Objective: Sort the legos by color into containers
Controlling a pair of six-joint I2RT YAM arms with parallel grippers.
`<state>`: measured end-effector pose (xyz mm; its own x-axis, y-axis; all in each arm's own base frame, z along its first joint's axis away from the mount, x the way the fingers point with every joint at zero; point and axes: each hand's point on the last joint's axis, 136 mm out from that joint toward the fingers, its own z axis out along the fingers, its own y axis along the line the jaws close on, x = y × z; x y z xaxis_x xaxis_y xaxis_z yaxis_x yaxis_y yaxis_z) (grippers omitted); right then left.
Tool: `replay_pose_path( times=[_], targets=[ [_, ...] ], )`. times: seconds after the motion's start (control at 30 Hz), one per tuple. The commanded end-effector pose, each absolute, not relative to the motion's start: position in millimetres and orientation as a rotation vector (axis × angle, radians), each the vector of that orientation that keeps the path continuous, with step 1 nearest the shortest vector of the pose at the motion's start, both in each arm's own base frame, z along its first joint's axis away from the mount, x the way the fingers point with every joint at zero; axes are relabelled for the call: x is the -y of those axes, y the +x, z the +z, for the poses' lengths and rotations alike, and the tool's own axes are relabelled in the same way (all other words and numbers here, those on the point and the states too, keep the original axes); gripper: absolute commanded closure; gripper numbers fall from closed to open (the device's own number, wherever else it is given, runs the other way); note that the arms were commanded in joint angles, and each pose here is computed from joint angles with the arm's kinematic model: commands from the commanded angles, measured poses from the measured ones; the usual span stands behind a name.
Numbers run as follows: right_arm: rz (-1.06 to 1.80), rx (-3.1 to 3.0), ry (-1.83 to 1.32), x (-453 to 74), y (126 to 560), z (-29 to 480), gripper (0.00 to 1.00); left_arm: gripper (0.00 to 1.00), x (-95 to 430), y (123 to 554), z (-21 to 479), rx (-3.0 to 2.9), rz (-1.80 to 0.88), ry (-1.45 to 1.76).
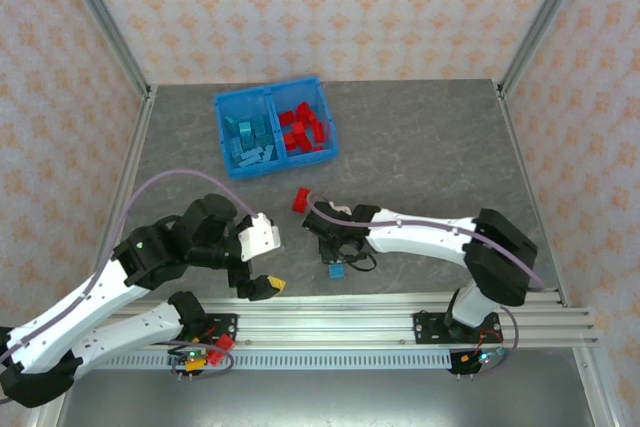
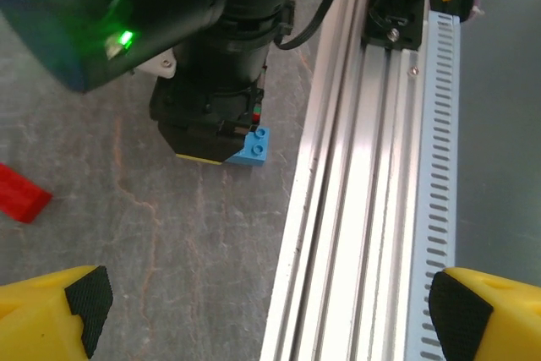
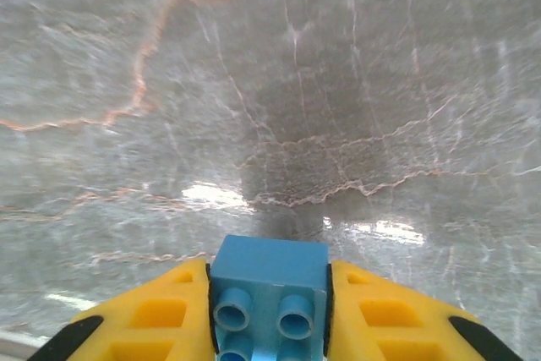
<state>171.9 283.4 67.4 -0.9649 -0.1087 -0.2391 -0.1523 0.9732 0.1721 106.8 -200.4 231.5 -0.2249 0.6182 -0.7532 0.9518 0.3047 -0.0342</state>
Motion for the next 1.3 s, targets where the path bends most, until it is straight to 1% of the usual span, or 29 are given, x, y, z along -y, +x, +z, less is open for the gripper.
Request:
replay_pose_path(
  times=[0.0,0.13,0.3,0.4,0.47,0.6,0.67,0.83,0.97,1.03,1.13,1.2,1.27],
  targets=[
    [0.309,-2.729,-0.167,-283.9,194.1,116.1,0.7,0.0,195.4,123.6,252.7,-1.85,-0.584,1.275],
    [0.375,-2.53,-0.179,-296.5,222.9,175.1,0.7,0.0,179.1,143.4,279.0,-1.789,-0.478,1.08],
    [0.481,-2.307,-0.177,-331.6,271.9,242.9,0.69,0.0,146.0,172.8,316.6,-1.782,-0.38,0.699],
    [0.526,-2.213,-0.173,-357.9,303.4,269.3,0.69,0.0,123.3,187.0,335.5,-1.807,-0.326,0.477],
    [0.554,-2.171,-0.172,-376.8,324.7,278.4,0.69,0.0,107.0,194.7,344.0,-1.825,-0.251,0.377],
    [0.553,-2.116,-0.196,-415.5,368.2,280.1,0.68,0.0,77.3,206.6,351.2,-1.877,-0.055,0.248],
    [0.531,-2.106,-0.201,-432.3,391.5,270.0,0.68,0.0,69.5,209.2,351.0,-1.898,-0.001,0.207],
    [0.472,-2.042,-0.265,-476.7,441.6,246.3,0.68,0.0,64.3,207.1,344.8,-1.913,-0.025,0.139],
    [0.475,-2.044,-0.283,-506.3,476.8,214.4,0.67,0.0,57.6,201.9,337.2,-1.915,-0.007,0.151],
    [0.503,-2.017,-0.263,-513.6,490.8,208.4,0.63,0.0,51.9,199.0,336.2,-1.924,0.031,0.17],
    [0.575,-1.982,-0.27,-523.0,500.0,205.1,0.48,0.0,46.9,194.7,337.1,-1.938,0.057,0.195],
    [0.628,-1.966,-0.3,-528.3,496.3,215.6,0.37,0.0,46.5,194.4,335.5,-1.944,0.066,0.203],
    [0.668,-1.95,-0.322,-529.3,490.0,235.1,0.33,0.0,47.6,196.5,332.3,-1.945,0.075,0.202]
  ],
)
